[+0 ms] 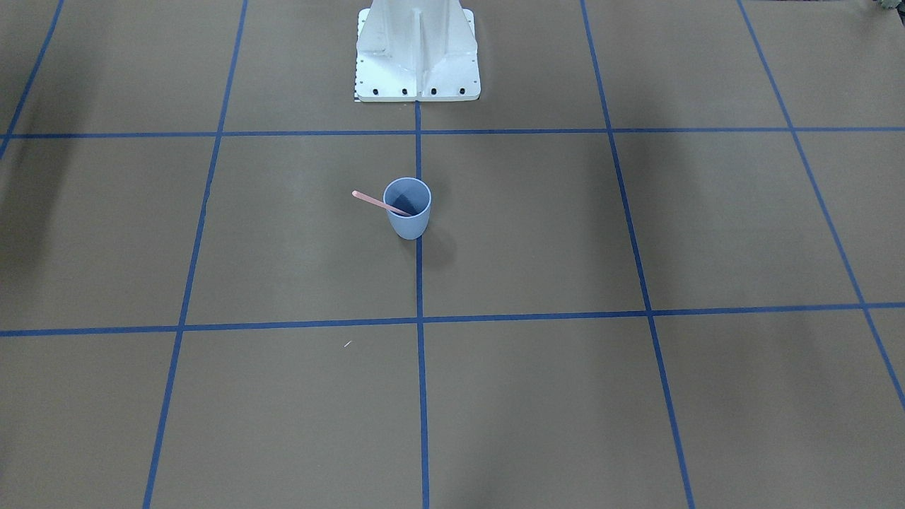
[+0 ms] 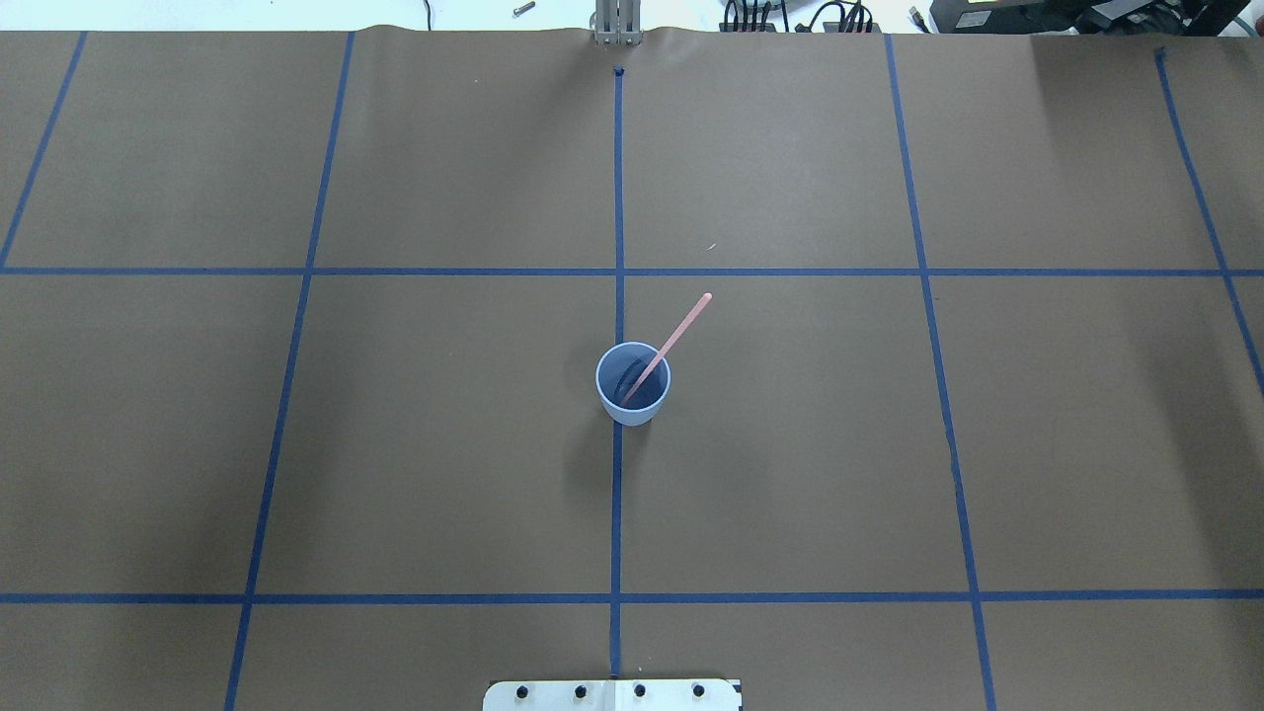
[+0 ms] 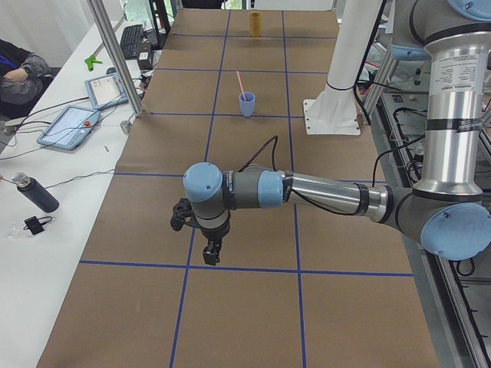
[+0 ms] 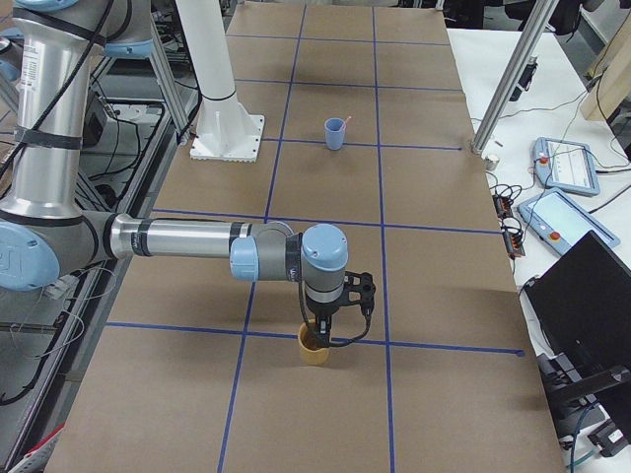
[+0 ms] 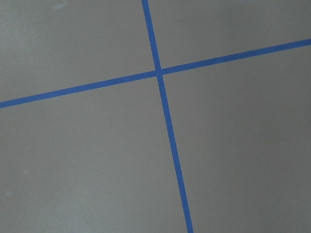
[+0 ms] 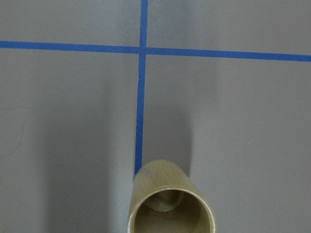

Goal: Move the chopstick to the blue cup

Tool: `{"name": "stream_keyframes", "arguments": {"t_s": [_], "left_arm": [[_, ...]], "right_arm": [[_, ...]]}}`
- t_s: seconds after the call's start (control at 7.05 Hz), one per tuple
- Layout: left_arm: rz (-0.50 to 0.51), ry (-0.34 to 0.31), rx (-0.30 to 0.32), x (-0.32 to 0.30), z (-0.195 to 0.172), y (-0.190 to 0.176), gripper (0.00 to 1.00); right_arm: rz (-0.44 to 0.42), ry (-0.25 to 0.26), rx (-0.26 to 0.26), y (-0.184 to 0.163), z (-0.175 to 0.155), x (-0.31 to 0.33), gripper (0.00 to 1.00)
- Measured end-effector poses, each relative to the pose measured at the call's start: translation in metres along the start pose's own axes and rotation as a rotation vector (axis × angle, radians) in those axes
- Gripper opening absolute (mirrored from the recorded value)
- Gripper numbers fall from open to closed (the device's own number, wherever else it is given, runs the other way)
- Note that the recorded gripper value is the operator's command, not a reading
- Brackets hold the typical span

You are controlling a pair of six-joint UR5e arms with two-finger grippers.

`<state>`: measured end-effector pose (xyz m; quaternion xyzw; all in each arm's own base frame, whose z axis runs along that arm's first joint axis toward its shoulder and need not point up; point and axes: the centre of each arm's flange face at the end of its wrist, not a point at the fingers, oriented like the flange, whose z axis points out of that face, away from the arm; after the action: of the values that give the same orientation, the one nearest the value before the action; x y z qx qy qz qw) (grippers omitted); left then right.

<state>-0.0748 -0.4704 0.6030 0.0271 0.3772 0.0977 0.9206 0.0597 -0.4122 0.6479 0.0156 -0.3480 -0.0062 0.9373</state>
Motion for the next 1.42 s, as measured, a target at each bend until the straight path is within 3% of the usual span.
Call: {"name": "stream_keyframes", "arguments": {"t_s": [1.42], "left_arm": [[0.0,-0.001,-0.003,-0.0002,0.0011,-0.0001,0.99]], "right_arm": [[-0.009,-0.005,0.006,0.0009,-0.0035,-0.0041,1.0]]}}
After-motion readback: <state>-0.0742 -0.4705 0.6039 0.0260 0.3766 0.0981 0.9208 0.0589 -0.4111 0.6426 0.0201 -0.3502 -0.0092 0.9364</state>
